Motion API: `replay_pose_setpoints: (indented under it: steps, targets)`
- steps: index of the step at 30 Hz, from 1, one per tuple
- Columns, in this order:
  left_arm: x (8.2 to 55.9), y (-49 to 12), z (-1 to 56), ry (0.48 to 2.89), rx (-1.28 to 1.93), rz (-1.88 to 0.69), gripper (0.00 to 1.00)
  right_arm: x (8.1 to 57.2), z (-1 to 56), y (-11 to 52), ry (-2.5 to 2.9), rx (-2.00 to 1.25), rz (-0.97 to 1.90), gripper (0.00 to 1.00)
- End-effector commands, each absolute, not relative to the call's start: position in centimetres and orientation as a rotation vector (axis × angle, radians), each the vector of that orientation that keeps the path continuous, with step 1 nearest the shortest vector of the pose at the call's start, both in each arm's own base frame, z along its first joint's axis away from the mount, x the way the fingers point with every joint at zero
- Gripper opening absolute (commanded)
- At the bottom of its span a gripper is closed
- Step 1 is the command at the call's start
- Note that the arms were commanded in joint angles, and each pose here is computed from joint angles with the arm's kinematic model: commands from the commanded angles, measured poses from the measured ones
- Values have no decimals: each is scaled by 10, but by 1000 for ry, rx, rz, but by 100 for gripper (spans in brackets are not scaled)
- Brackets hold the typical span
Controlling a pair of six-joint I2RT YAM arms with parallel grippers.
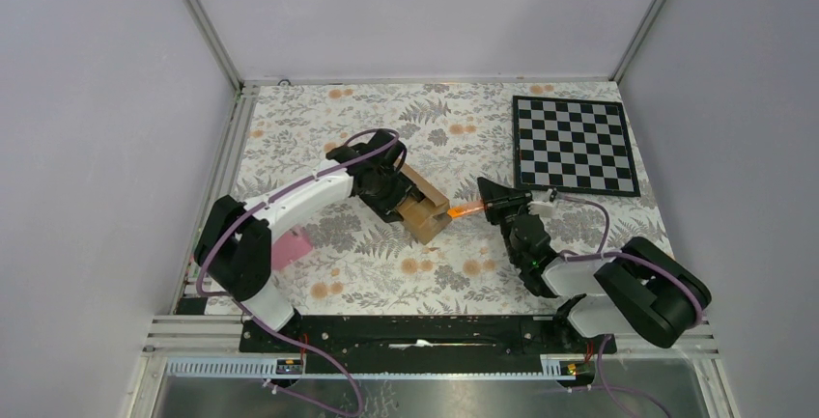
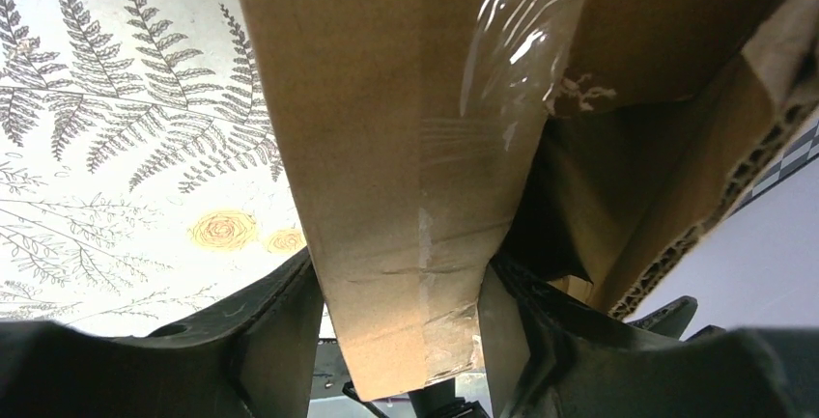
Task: Unpack the express box
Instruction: Cut the express box at the center of the board.
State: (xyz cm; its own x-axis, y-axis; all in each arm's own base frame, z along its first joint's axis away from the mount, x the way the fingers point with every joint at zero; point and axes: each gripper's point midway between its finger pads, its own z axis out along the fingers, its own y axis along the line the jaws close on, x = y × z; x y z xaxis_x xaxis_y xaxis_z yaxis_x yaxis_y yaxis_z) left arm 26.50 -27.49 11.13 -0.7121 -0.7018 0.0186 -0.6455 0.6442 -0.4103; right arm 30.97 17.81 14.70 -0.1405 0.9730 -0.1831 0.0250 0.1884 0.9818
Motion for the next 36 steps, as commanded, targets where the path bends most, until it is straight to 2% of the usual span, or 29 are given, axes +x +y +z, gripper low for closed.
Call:
replay_pose_setpoints:
  steps: [1, 13, 16, 18, 19, 20, 21, 22, 27, 32, 36]
  targets:
    - [258, -281, 132, 2701, -1205, -678, 21, 322, 173, 171, 1281, 1037, 1161, 0]
    - [252, -274, 135, 2695, -1196, -665, 23, 319, 173, 164, 1313, 1013, 1076, 0]
    - [254, -272, 138, 2695, -1153, -646, 32, 315, 182, 172, 1351, 951, 1101, 0]
    - [255, -271, 140, 2697, -1115, -640, 44, 311, 180, 180, 1415, 901, 1102, 0]
    - [255, -271, 141, 2697, -1103, -638, 53, 308, 182, 183, 1433, 869, 1111, 0]
    - [256, -270, 143, 2693, -1088, -639, 68, 305, 181, 187, 1455, 848, 1122, 0]
    - [257, -270, 145, 2688, -1074, -639, 77, 302, 180, 190, 1475, 835, 1134, 0]
    - [258, -270, 147, 2682, -1060, -646, 82, 299, 181, 194, 1493, 807, 1150, 0]
    - [266, -271, 167, 2635, -931, -704, 92, 281, 184, 203, 1548, 723, 1217, 0]
    - [264, -259, 189, 2585, -770, -751, 94, 269, 188, 194, 1567, 701, 1202, 0]
    - [262, -251, 233, 2452, -473, -843, 93, 262, 214, 202, 1567, 613, 1239, 0]
